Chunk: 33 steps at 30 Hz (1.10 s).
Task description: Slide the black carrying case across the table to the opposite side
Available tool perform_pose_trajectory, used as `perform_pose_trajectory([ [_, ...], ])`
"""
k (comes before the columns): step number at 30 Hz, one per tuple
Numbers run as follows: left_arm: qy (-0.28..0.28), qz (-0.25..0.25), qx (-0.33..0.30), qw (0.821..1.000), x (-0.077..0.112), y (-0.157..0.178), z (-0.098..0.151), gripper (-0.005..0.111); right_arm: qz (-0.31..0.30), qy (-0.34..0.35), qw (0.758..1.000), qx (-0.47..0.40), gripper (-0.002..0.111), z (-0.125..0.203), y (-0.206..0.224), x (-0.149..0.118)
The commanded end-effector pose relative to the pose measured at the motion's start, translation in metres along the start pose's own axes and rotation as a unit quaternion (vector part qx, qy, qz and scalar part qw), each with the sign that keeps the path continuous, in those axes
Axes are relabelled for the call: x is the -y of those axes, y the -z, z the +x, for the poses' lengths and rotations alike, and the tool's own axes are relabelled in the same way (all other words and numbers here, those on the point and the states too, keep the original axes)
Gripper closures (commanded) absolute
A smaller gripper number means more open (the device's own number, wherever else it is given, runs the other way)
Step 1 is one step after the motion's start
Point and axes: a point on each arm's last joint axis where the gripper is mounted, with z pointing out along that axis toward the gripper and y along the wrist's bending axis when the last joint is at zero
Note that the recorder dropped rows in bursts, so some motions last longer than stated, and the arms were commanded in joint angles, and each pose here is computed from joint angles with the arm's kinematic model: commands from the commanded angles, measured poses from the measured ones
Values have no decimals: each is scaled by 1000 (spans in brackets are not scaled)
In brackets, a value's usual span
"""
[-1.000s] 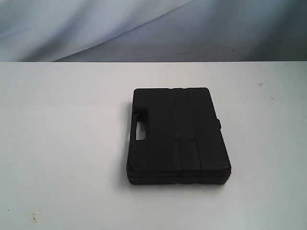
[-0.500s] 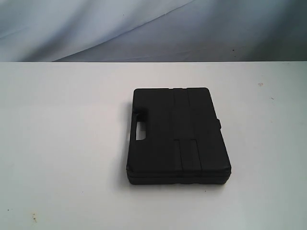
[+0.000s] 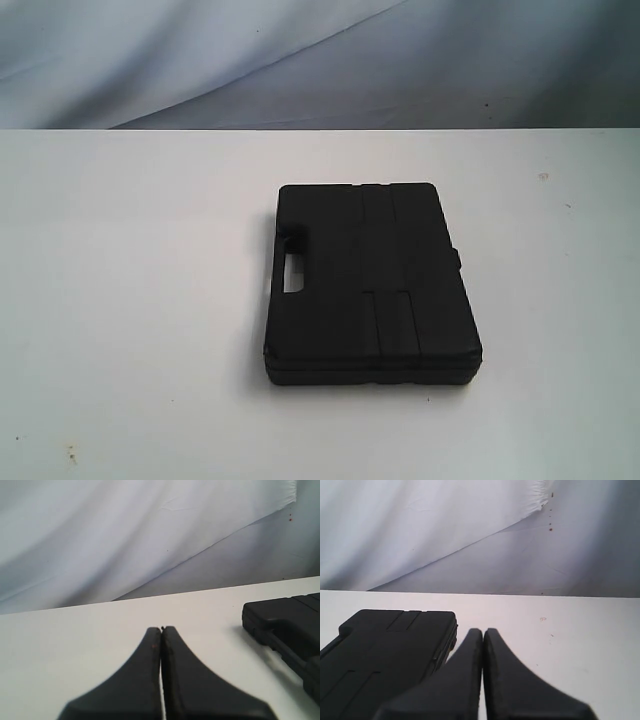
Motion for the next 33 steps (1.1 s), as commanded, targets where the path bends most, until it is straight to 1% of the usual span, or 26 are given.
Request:
perform_pose_trajectory([
  [1, 1, -2, 2, 1000, 0, 0, 1, 107, 7, 11, 1000, 8, 108, -1, 0, 1],
  [4, 1, -2, 2, 1000, 0, 0, 1, 107, 35, -6, 999, 8, 108, -1, 0, 4],
  [9, 1, -2, 2, 1000, 0, 0, 1, 107, 68, -4, 998, 9, 108, 0, 1, 8],
  [33, 1, -2, 2, 1000, 0, 0, 1, 107, 67, -11, 998, 9, 108, 0, 1, 8],
])
